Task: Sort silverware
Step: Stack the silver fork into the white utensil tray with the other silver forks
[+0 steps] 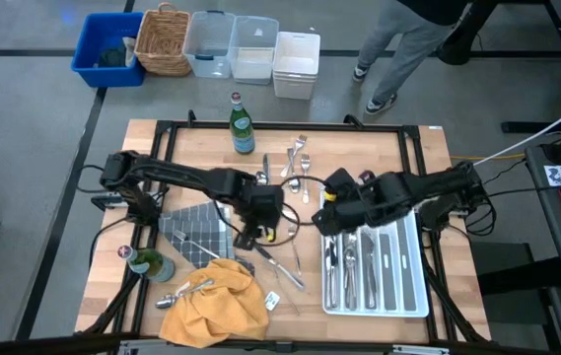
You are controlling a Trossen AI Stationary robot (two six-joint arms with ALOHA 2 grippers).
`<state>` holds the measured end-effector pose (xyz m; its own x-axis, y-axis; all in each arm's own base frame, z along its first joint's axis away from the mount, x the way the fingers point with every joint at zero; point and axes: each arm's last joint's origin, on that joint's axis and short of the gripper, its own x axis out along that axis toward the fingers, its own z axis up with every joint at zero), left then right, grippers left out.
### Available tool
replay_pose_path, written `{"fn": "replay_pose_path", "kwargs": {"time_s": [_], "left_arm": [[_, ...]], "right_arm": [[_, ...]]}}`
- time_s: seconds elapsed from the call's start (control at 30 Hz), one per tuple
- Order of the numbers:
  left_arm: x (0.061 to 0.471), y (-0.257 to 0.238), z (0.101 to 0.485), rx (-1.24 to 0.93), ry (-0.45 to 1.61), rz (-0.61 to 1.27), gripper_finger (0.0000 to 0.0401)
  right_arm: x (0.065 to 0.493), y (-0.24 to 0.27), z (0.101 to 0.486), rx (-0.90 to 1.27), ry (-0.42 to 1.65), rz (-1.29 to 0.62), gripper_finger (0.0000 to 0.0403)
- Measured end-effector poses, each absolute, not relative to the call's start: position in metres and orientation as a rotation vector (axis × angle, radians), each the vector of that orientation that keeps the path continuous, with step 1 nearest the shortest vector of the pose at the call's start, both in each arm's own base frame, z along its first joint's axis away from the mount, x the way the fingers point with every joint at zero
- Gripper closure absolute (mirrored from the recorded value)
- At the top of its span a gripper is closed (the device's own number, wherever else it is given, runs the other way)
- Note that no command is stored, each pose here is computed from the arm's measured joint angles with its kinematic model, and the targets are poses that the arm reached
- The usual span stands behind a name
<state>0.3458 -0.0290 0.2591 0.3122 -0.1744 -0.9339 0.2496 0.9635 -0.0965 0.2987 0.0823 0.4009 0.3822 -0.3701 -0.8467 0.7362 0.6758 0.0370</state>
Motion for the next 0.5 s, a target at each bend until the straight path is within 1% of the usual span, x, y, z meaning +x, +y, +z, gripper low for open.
{"fn": "replay_pose_path", "kwargs": {"time_s": [0.13, 0.23, 0.33, 0.5], "left_arm": [[0.320, -0.027, 0.262, -0.180, 1.464, -0.075, 0.0270], [0.302, -0.026, 0.261, -0.264, 1.644, 0.038, 0.0270], [0.292, -0.025, 0.258, -0.270, 1.741, 0.066, 0.0270], [0.273, -0.027, 0.244, -0.349, 1.789, 0.053, 0.0270]], "right_arm": [[0.303, 0.066, 0.401, 0.357, 0.969, -0.714, 0.0281], [0.306, 0.054, 0.401, 0.302, 0.996, -0.695, 0.0281], [0.308, 0.047, 0.401, 0.242, 1.018, -0.667, 0.0281], [0.310, 0.041, 0.402, 0.152, 1.039, -0.615, 0.0281]]}}
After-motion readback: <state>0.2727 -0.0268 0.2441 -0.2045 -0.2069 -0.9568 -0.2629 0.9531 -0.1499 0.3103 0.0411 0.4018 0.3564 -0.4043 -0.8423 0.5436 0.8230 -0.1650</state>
